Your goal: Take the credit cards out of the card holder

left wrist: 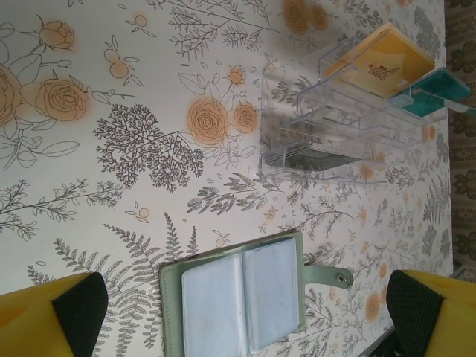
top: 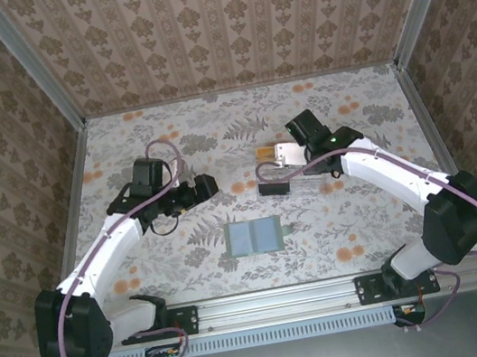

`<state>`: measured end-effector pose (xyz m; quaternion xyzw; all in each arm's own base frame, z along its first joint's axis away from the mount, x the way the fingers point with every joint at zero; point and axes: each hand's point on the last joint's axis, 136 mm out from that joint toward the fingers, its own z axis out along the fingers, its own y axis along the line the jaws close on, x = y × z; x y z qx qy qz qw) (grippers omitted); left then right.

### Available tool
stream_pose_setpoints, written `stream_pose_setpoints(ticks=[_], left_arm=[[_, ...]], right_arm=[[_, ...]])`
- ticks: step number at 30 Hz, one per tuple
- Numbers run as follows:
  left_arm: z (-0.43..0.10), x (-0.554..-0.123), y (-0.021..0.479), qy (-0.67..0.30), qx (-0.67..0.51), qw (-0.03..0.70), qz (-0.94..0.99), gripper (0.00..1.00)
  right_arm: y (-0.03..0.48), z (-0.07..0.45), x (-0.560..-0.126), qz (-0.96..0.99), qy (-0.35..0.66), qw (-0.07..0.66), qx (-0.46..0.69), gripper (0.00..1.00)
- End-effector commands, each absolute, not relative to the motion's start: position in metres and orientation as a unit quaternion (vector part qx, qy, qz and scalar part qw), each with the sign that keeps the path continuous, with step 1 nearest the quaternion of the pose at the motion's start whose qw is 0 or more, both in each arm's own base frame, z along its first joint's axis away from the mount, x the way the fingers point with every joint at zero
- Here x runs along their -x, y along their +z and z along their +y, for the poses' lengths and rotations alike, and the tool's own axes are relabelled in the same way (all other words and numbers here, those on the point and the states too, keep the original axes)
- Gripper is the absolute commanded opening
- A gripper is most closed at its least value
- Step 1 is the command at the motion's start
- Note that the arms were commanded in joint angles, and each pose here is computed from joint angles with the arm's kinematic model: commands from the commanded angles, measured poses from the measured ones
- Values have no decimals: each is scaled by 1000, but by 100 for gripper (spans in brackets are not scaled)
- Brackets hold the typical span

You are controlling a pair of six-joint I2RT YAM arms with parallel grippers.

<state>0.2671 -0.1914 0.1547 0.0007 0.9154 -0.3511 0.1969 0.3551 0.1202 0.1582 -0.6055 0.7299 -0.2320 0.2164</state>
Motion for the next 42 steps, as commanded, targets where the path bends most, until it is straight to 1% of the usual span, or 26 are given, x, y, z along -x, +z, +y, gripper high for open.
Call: stream_pose_setpoints(ticks=[1, 17, 19, 20, 22, 25, 28, 30, 31, 35, 38, 40, 42], left_arm=[[-192, -276, 167, -355, -15, 218, 909, 100], [-192, -275, 164, -357, -13, 212, 909, 100], [-192, -275, 163, -357, -12, 212, 910, 100], [-191, -275, 163, -358, -12, 211, 910, 100], [-191, -275, 163, -358, -12, 211, 910, 100], [-192, -275, 162, -358, -11, 210, 910, 100], [-192, -275, 162, -360, -12, 209, 909, 100], [-192, -275, 161, -360, -11, 207, 910, 100], [-193, -275, 162, -361, -11, 208, 909, 100], [-192, -274, 159, -359, -9, 205, 910, 100], [-192, -274, 157, -358, -8, 202, 912, 100], [-192, -274, 155, -358, -6, 199, 912, 100], [-191, -273, 151, -356, -2, 193, 914, 100]], right_arm=[[150, 123, -360, 727, -224, 215, 612, 0], [140, 125, -366, 737, -215, 209, 605, 0], [141, 122, -370, 744, -224, 213, 593, 12], [140, 122, -370, 743, -226, 212, 592, 15], [143, 122, -372, 743, -231, 217, 589, 27], [148, 121, -376, 744, -240, 225, 582, 31], [148, 120, -377, 746, -241, 226, 578, 32], [146, 119, -376, 747, -242, 223, 578, 36], [149, 120, -382, 746, -248, 236, 572, 37], [154, 120, -388, 751, -256, 249, 555, 40], [167, 121, -393, 763, -257, 270, 528, 44], [178, 121, -396, 774, -253, 290, 503, 51], [190, 122, -396, 788, -244, 309, 473, 54]])
